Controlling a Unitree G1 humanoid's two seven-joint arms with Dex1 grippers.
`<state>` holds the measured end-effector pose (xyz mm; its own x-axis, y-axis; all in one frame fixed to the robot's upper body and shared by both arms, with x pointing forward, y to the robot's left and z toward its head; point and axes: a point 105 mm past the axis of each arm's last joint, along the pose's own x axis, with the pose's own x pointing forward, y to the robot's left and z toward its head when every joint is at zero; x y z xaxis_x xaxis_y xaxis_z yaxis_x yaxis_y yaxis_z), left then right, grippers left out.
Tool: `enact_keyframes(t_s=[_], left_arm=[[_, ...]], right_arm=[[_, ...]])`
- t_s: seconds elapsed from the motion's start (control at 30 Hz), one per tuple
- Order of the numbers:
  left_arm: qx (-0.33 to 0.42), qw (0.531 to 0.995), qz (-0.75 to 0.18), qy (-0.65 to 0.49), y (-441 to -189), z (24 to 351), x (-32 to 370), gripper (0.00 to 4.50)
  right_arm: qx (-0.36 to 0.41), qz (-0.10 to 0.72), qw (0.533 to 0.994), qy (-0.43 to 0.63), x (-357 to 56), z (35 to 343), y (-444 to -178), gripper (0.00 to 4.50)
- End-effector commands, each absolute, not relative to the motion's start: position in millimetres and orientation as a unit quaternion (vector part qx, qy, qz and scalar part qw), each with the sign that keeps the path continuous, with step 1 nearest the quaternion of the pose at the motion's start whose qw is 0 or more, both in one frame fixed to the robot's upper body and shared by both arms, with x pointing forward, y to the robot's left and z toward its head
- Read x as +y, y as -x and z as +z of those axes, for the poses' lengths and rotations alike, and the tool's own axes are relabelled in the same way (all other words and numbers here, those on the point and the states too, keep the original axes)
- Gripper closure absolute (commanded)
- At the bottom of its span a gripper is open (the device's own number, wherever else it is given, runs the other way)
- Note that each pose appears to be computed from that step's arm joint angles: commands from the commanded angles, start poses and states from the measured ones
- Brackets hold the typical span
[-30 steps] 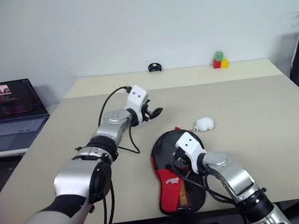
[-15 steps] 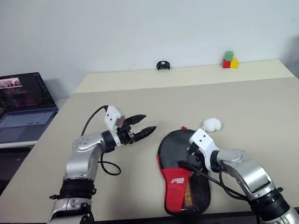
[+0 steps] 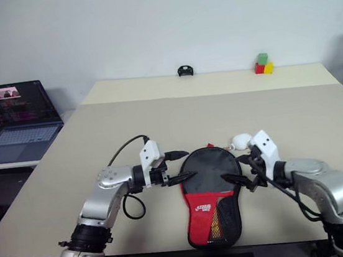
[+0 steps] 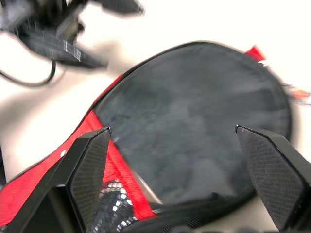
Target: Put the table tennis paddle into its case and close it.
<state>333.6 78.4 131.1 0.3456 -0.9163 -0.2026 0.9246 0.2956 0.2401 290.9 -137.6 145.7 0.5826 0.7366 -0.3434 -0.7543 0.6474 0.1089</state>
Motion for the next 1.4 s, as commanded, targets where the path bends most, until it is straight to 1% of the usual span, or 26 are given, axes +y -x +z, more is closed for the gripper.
enact_keyframes(t_s=[0.03, 0.1, 0.2, 0.27, 0.47, 0.6, 0.7, 0.87, 1.0, 1.23, 1.4], left_arm=[[0.019, 0.778, -0.607, -0.159, -329.8, 122.8, 62.1, 0.89], [0.031, 0.769, -0.619, -0.155, -334.0, 112.2, 50.9, 0.89], [0.037, 0.764, -0.627, -0.149, -340.5, 105.3, 40.7, 0.89], [0.041, 0.761, -0.629, -0.156, -343.9, 101.1, 37.5, 0.89], [0.069, 0.754, -0.633, -0.163, -347.8, 82.0, 35.9, 0.89], [0.073, 0.748, -0.638, -0.169, -344.2, 74.4, 34.6, 0.89], [0.074, 0.746, -0.641, -0.167, -341.8, 72.2, 32.6, 0.89], [0.071, 0.743, -0.645, -0.163, -338.4, 72.7, 29.7, 0.89], [0.071, 0.743, -0.645, -0.162, -336.5, 73.2, 30.9, 0.89], [0.075, 0.743, -0.645, -0.164, -335.5, 73.0, 32.6, 0.89], [0.084, 0.743, -0.639, -0.179, -338.9, 71.6, 34.7, 0.89]], right_arm=[[0.151, 0.413, 0.897, 0.037, -152.9, 170.2, -289.4, 0.00], [0.143, 0.392, 0.908, 0.041, -164.0, 176.8, -295.6, 0.00], [0.135, 0.381, 0.914, 0.042, -167.9, 181.2, -300.7, 0.00], [0.130, 0.376, 0.917, 0.042, -169.2, 182.8, -303.5, 0.00], [0.112, 0.342, 0.932, 0.052, -176.7, 190.0, -323.3, 0.00], [0.093, 0.314, 0.943, 0.050, -181.2, 199.9, -351.2, 0.00], [0.088, 0.288, 0.953, 0.043, -186.6, 200.1, -374.2, 0.00], [0.096, 0.282, 0.954, 0.033, -186.8, 192.2, -397.1, 0.00], [0.125, 0.263, 0.956, 0.032, -185.0, 171.3, -419.1, 0.00], [0.155, 0.258, 0.954, 0.016, -175.1, 141.8, -435.7, 0.00], [0.169, 0.261, 0.950, 0.017, -172.3, 129.5, -437.2, 0.00]])
